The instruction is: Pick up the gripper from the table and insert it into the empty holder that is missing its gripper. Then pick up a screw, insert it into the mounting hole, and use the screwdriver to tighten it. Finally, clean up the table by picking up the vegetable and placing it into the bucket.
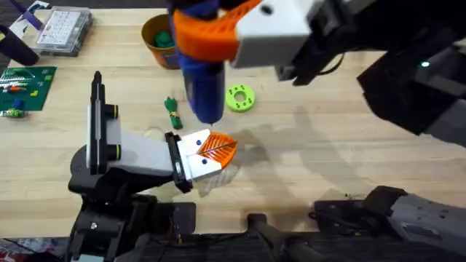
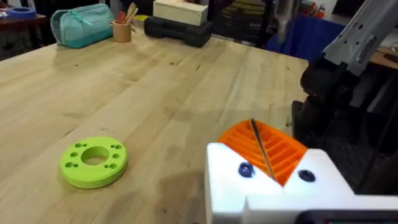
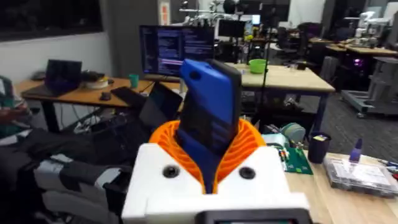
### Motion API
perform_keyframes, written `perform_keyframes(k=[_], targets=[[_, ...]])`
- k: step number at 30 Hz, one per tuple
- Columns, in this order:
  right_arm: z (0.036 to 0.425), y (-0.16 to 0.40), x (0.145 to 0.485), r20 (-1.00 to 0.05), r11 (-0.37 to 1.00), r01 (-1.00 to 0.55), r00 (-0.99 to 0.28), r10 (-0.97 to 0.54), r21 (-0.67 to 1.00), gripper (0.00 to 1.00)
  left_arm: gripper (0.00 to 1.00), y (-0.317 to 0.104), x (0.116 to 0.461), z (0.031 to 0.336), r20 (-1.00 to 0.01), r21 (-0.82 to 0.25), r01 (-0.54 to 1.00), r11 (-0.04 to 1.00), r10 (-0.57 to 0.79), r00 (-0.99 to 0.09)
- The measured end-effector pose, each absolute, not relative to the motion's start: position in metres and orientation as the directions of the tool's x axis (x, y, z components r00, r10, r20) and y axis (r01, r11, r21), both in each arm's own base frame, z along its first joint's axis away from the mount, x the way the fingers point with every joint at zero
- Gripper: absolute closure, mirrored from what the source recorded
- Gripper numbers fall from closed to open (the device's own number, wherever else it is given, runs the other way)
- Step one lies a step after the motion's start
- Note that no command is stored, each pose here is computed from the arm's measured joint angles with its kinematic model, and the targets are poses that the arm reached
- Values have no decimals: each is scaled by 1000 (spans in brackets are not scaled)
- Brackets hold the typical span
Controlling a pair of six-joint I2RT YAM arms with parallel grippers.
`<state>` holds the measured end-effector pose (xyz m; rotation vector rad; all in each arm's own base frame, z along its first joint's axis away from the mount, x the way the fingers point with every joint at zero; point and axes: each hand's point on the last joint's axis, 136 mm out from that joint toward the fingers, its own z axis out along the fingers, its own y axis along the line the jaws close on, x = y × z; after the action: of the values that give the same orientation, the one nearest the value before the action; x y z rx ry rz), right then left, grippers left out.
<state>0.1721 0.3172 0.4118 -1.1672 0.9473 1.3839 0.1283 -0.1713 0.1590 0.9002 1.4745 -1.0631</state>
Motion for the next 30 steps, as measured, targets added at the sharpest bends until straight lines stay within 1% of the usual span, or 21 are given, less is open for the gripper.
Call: perform_keyframes(k=[9, 19, 30], targets=[[399, 333, 165, -976, -177, -979, 63, 208, -101, 953, 988, -171, 128, 159, -987, -151, 935, 320, -5, -158], [389, 343, 159, -983, -211, -975, 33, 183, -72, 953, 988, -171, 128, 159, -987, -151, 935, 320, -5, -158], [369, 356, 164, -990, -231, -973, -12, 143, -21, 953, 988, -171, 128, 159, -987, -151, 935, 320, -5, -158]])
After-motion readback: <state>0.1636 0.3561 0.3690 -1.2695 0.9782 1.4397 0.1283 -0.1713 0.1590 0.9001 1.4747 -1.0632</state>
